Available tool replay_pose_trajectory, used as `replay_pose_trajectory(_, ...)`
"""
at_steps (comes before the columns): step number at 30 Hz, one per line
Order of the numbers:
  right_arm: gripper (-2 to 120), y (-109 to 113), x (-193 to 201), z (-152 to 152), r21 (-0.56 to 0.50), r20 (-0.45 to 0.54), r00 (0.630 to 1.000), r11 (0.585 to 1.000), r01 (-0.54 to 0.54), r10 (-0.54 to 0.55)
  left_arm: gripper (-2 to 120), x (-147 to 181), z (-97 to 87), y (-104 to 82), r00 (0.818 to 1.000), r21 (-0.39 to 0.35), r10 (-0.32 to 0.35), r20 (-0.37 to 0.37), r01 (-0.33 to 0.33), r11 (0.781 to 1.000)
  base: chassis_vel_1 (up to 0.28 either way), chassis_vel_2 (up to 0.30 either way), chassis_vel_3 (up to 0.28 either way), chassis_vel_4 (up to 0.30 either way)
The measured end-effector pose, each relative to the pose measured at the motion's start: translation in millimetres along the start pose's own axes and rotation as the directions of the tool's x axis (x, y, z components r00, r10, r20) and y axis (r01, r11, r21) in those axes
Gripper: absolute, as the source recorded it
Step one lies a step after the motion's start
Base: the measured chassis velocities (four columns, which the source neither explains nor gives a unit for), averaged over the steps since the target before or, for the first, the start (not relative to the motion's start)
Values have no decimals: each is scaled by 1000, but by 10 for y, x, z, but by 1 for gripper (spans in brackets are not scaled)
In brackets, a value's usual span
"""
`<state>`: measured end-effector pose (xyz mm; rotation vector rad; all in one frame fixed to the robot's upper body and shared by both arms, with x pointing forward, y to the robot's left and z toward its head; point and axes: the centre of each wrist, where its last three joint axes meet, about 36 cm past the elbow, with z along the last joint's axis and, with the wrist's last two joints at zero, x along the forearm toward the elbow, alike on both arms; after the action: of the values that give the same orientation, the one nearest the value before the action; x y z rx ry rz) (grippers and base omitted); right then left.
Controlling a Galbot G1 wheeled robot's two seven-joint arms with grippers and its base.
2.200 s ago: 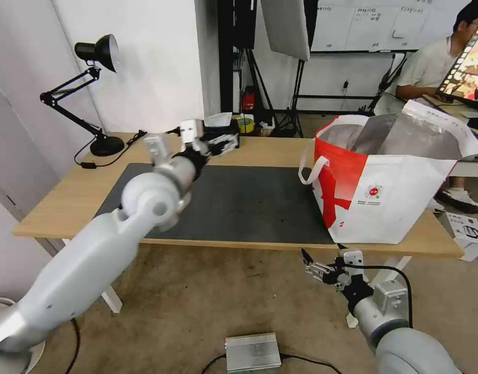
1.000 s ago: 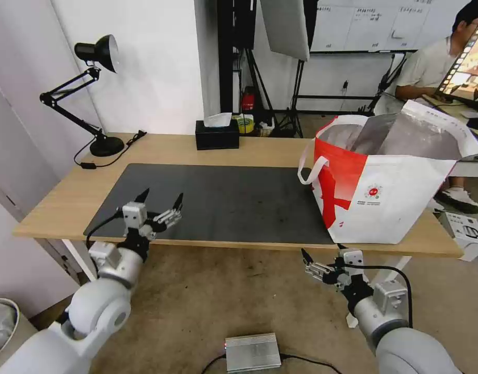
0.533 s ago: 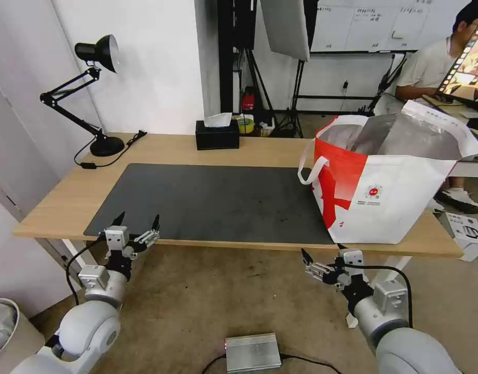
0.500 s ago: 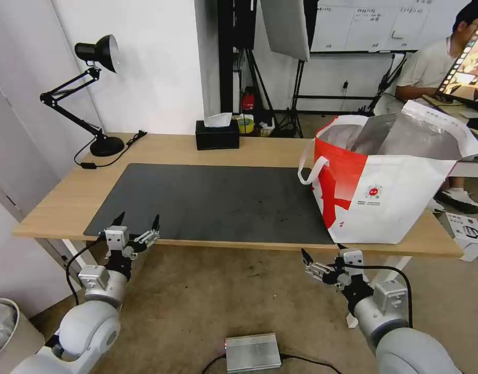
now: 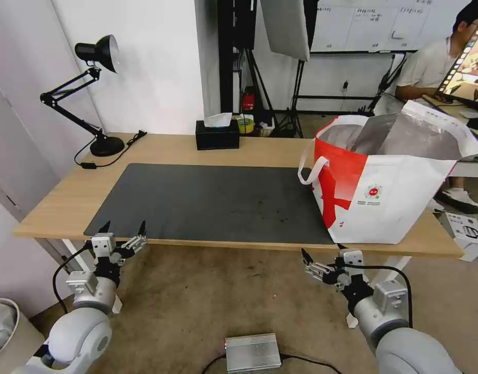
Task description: Pick up the trash from the table and place it into the takeout bag.
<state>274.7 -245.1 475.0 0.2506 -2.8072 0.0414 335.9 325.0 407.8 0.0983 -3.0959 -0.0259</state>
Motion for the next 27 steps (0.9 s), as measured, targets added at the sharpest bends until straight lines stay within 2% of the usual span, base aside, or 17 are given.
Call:
replay_pose_trajectory(12,100,0,0,0,0,0,1000,1000,0,0,100,56,79,2,999,15,-17,-42,17,1000,0,0,0,0)
replay_pose_trajectory(27,100,0,0,0,0,0,1000,1000,0,0,100,58,72,-8,999,16,-15,-45,16,1000,0,0,0,0)
